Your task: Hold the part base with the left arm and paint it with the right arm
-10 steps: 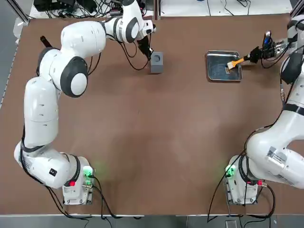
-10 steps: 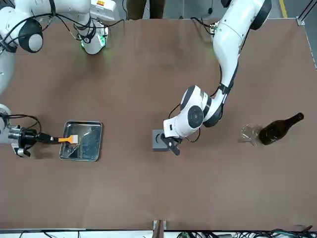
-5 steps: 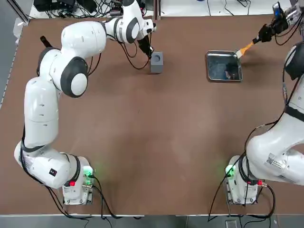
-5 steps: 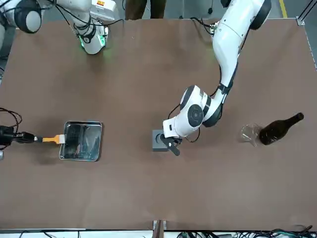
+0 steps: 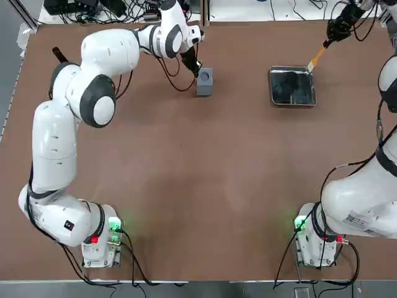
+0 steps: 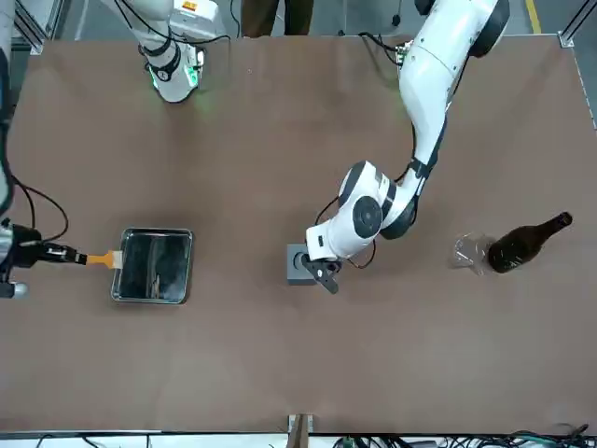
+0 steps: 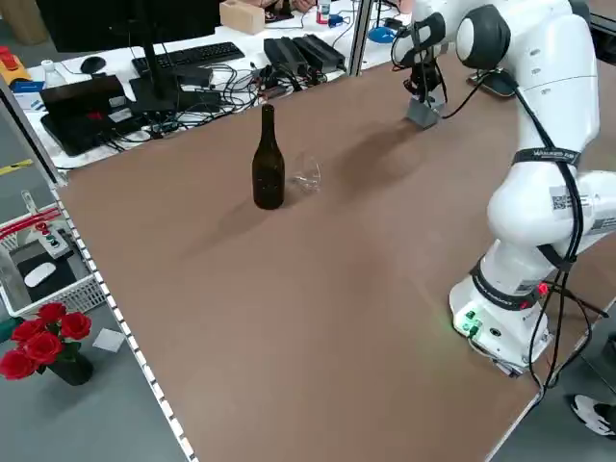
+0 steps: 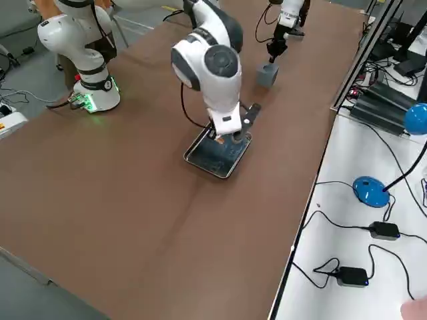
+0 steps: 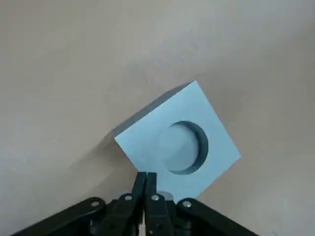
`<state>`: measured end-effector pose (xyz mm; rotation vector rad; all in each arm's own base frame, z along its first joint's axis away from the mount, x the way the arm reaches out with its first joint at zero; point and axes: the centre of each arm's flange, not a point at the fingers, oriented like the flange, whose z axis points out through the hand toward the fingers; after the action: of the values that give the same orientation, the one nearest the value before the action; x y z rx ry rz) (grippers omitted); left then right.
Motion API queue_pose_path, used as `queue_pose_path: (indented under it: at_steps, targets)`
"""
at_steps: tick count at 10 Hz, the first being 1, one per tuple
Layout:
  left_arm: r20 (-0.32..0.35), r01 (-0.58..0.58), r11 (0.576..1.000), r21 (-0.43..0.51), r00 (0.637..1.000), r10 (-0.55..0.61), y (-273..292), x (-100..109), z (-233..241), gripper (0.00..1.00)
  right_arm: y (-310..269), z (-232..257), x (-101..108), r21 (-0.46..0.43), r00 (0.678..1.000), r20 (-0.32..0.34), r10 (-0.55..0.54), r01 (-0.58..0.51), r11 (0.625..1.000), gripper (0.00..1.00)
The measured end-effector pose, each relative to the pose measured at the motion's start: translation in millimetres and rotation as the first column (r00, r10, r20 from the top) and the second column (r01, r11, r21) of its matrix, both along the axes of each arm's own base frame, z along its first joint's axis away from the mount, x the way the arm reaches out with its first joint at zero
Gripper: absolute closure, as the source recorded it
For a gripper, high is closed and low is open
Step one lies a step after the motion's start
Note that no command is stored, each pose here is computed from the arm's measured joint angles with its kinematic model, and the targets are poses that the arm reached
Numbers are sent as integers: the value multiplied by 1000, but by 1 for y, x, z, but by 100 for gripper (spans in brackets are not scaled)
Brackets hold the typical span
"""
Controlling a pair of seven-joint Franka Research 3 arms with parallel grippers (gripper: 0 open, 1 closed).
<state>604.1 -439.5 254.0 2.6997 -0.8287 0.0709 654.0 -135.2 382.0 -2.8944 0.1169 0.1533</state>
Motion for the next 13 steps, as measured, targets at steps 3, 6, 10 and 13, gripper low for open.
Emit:
queue_pose_path:
  at_steps: [3, 6, 10, 13]
  targets:
    - [3, -3, 1000, -2, 1000, 3, -1, 0, -3, 94, 19, -51, -6, -162, 998, 1, 69, -68, 984, 96]
    - [4, -3, 1000, -1, 1000, 3, -1, 0, -3, 94, 25, -73, -16, -222, 998, -37, 53, -60, 973, 96]
    - [5, -4, 1000, -1, 1000, 4, -1, 0, -3, 94, 66, -85, -11, -263, 998, 3, 61, -58, 963, 96]
    - [5, -4, 1000, -1, 1000, 4, -1, 0, -3, 94, 91, -99, -10, -281, 999, 17, 44, -37, 959, 96]
